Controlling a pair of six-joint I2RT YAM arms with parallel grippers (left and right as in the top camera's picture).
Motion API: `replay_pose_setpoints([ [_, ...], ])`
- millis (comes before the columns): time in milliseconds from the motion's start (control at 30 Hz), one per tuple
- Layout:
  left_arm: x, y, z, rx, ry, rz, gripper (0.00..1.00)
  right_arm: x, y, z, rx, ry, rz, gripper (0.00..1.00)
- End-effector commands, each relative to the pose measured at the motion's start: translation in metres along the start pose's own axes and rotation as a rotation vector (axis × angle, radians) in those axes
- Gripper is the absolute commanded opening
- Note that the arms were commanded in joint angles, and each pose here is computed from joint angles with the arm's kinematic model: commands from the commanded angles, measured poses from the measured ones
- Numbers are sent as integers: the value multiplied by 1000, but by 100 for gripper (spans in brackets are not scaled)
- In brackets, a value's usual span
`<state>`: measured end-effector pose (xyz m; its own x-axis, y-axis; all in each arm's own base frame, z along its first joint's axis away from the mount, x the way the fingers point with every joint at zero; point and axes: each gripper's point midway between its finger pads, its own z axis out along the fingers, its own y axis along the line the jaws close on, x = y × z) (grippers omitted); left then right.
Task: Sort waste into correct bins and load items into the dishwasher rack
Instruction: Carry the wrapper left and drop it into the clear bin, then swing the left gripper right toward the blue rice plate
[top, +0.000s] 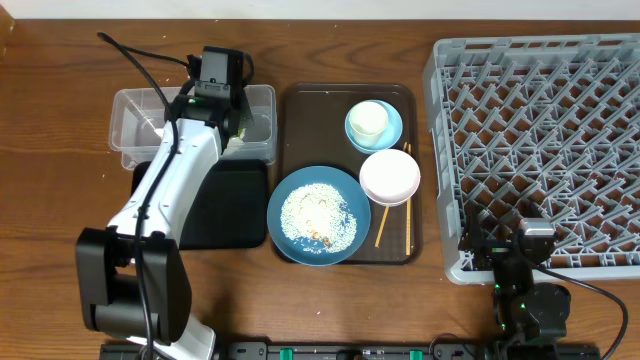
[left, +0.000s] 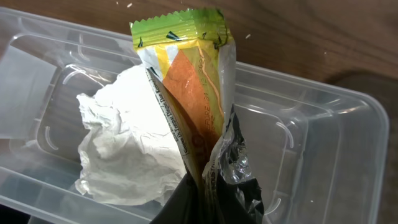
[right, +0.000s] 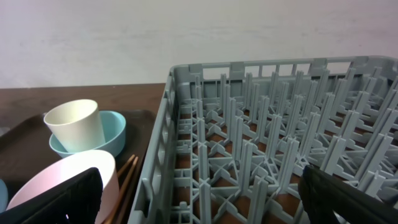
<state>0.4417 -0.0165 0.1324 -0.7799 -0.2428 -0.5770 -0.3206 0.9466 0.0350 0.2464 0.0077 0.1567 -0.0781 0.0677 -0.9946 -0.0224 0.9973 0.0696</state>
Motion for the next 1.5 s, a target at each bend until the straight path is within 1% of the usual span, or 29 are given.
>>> replay_pose_setpoints([
  [0,6,4,11,-28,21,1,11,3,2,0,-8,10,2,99],
  [333,22,2,36,-50,76,19,11,3,2,0,-8,10,2,99],
  [533,21,1,46,-51,71,14,11,3,2,0,-8,10,2,99],
  [567,19,1,46,-49,64,11,13,3,2,0,-8,10,2,99],
  [600,17,1,45,-46,56,8,22,3,2,0,-8,10,2,99],
  [633,15,1,45,-45,49,5,26,3,2,0,-8,10,2,99],
  [700,10,2,42,-42,37,4,29,3,2,0,-8,10,2,99],
  [800,2,4,32,-34,12,-8,37,3,2,0,-8,10,2,99],
  [967,-13,5,9,-12,-43,-26,39,3,2,0,-8,10,2,99],
  [1033,-18,8,-4,-5,-61,-33,45,3,2,0,-8,10,2,99],
  [1133,-20,12,-25,6,-73,-48,47,3,2,0,-8,10,2,99],
  [1233,-7,6,-49,85,-14,-86,47,3,2,0,-8,10,2,99],
  [1367,33,-22,-88,307,171,-117,46,3,2,0,-8,10,2,99],
  [1467,65,-34,-115,414,309,-94,45,3,2,0,-8,10,2,99],
])
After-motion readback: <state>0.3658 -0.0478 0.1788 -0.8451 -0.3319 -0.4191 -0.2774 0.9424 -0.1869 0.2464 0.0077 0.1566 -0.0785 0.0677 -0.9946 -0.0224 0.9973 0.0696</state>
